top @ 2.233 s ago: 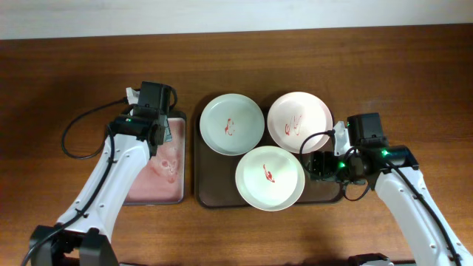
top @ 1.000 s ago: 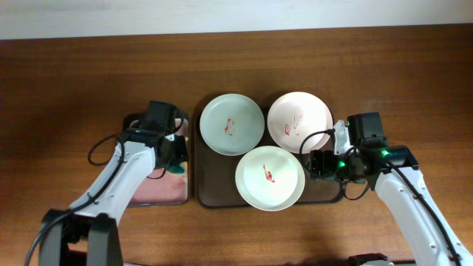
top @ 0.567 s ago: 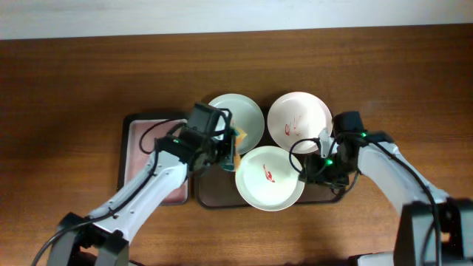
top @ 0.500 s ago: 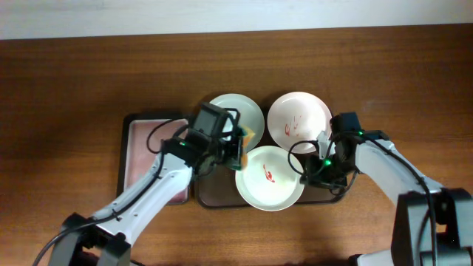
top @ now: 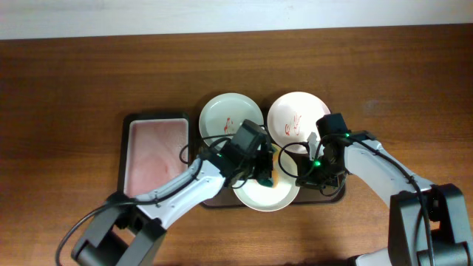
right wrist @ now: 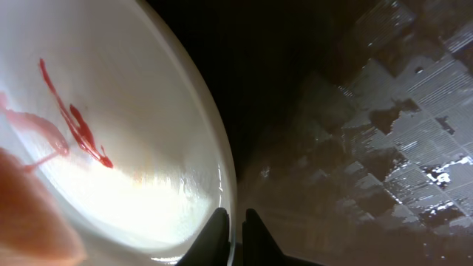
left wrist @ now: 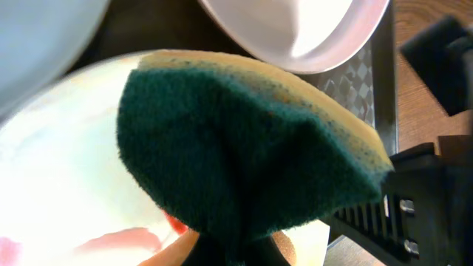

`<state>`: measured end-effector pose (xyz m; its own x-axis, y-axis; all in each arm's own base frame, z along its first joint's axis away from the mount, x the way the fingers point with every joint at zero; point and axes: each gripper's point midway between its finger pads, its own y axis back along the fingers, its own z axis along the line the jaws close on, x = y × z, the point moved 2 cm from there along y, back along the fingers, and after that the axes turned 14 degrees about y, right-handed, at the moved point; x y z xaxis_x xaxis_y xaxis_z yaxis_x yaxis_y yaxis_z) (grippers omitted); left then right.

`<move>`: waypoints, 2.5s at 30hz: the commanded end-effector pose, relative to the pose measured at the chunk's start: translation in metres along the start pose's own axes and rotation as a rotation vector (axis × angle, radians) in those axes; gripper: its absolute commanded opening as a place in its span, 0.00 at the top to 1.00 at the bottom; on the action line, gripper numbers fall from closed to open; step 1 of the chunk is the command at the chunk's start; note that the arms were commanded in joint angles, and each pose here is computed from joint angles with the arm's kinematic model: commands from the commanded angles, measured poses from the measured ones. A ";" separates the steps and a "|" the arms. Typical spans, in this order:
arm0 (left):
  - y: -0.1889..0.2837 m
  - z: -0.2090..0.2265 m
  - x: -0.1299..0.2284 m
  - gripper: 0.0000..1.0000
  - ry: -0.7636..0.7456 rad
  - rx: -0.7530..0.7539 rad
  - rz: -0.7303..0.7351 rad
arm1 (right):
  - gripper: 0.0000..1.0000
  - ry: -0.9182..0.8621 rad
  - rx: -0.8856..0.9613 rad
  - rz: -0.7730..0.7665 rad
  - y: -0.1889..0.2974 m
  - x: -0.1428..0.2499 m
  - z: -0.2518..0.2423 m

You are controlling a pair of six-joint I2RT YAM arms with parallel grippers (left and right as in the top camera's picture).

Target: Clean dirty plates on tray and stack at the side

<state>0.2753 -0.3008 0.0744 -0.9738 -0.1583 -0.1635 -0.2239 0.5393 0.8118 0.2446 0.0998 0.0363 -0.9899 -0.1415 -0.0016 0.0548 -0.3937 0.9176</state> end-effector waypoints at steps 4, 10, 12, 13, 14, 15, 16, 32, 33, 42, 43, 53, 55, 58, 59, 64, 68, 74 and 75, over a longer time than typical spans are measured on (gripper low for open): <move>-0.028 -0.004 0.003 1.00 0.074 -0.004 -0.003 | 0.91 0.002 0.020 -0.009 0.002 -0.005 0.000; -0.034 0.032 -0.008 1.00 0.101 -0.163 -0.078 | 0.91 0.001 0.020 -0.007 0.002 -0.005 0.000; -0.031 0.045 -0.004 1.00 0.121 -0.211 -0.054 | 0.91 0.001 0.020 -0.005 0.002 -0.004 0.000; -0.029 0.053 -0.003 1.00 0.135 -0.237 -0.039 | 0.91 0.001 0.020 -0.005 0.002 -0.004 0.000; -0.027 0.059 -0.002 1.00 0.149 -0.257 -0.028 | 0.91 0.001 0.020 -0.005 0.002 -0.004 0.000; -0.024 0.066 -0.001 1.00 0.169 -0.280 -0.011 | 0.91 0.001 0.020 -0.005 0.002 -0.004 0.000; -0.019 0.074 0.001 1.00 0.202 -0.288 0.029 | 0.91 0.000 0.020 -0.003 0.002 -0.004 0.000; 0.086 0.086 -0.057 1.00 0.064 -0.292 -0.155 | 0.73 0.028 0.022 0.026 -0.005 0.004 0.006; 0.091 0.099 -0.061 1.00 0.083 -0.315 -0.151 | 0.76 0.041 0.028 0.023 -0.006 0.004 0.008; 0.138 0.193 -0.086 1.00 0.182 -0.448 -0.140 | 0.96 0.058 0.092 -0.007 -0.006 -0.004 0.000; 0.142 0.202 -0.087 1.00 0.207 -0.454 -0.146 | 0.96 0.060 0.110 -0.014 -0.004 -0.005 -0.002; 0.105 0.239 -0.073 1.00 0.140 -0.392 0.038 | 0.96 0.112 0.490 -0.271 0.107 -0.045 -0.011; 0.099 0.245 -0.074 1.00 0.142 -0.405 0.042 | 0.96 0.150 0.588 -0.310 0.119 -0.048 -0.007; 0.100 0.252 -0.077 0.39 0.136 -0.448 0.026 | 0.96 0.232 0.723 -0.346 0.127 -0.053 0.007; 0.100 0.253 -0.078 0.31 0.136 -0.454 0.023 | 0.96 0.265 0.771 -0.360 0.129 -0.054 0.013; 0.099 0.251 -0.088 0.27 0.120 -0.439 -0.020 | 0.96 0.375 0.943 -0.455 0.146 -0.061 0.043; 0.098 0.248 -0.105 0.27 0.094 -0.422 -0.089 | 0.96 0.420 0.987 -0.525 0.159 -0.065 0.065; 0.093 0.249 -0.111 0.38 0.084 -0.417 -0.107 | 0.96 0.424 1.003 -0.534 0.161 -0.066 0.067; 0.091 0.251 -0.109 0.38 0.088 -0.419 -0.098 | 0.96 0.422 1.012 -0.536 0.162 -0.066 0.066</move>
<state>0.3531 -0.0290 0.0363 -0.9298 -0.2815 -0.2370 -0.2858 0.1464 0.9470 0.3064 0.1075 0.1909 -0.7455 -0.5470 -0.3807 -0.6166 0.3495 0.7054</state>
